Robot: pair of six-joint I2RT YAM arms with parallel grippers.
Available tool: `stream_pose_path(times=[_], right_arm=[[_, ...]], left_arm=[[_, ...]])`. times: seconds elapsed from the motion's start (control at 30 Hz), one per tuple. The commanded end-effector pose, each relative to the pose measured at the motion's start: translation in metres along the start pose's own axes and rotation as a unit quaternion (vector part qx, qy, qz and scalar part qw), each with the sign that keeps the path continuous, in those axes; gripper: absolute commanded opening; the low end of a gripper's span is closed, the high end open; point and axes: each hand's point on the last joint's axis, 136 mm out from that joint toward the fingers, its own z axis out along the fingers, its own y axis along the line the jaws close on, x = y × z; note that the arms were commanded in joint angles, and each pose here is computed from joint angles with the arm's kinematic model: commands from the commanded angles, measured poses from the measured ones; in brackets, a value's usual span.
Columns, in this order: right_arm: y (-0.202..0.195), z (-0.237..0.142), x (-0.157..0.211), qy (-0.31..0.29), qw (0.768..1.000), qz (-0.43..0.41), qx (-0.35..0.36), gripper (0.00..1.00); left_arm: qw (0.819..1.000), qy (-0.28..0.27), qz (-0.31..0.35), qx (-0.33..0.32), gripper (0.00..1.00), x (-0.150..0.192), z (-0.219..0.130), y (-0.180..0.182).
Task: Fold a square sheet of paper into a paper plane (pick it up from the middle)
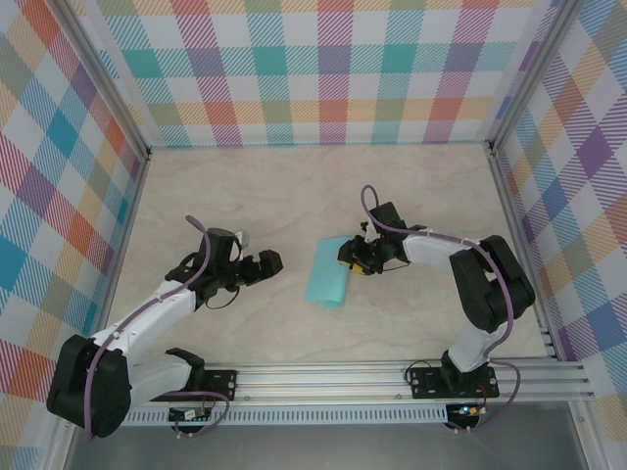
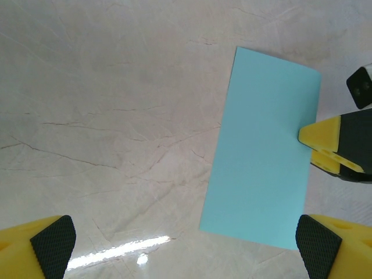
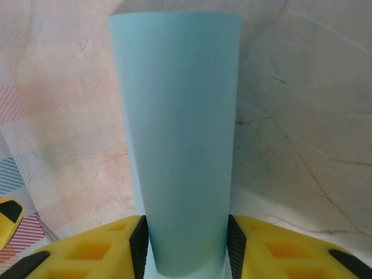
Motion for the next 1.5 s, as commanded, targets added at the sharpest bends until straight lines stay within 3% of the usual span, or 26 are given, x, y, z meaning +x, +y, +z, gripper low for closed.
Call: stream_pose_path(times=[0.0, 0.13, 0.4, 1.1, 1.47], right_arm=[[-0.001, -0.002, -0.004, -0.004, 1.0, -0.026, 0.002, 0.47], [-0.014, -0.007, -0.003, -0.008, 0.999, -0.033, 0.038, 0.58], [-0.023, -0.013, -0.003, -0.005, 0.996, -0.047, 0.074, 0.62], [-0.033, 0.002, 0.001, 0.007, 0.997, -0.016, 0.072, 0.59], [-0.008, 0.009, 0.003, 0.029, 1.0, 0.003, -0.003, 0.58]], left_arm=[[1.0, -0.002, 0.0, 0.028, 1.0, -0.001, -0.003, -0.019], [0.999, 0.01, 0.003, 0.034, 1.0, 0.006, 0.0, -0.026], [0.999, 0.024, 0.005, 0.028, 1.0, 0.026, 0.003, -0.036], [0.999, 0.033, 0.018, 0.017, 1.0, 0.04, -0.014, -0.037], [0.999, 0.031, 0.007, 0.028, 1.0, 0.036, -0.008, -0.042]])
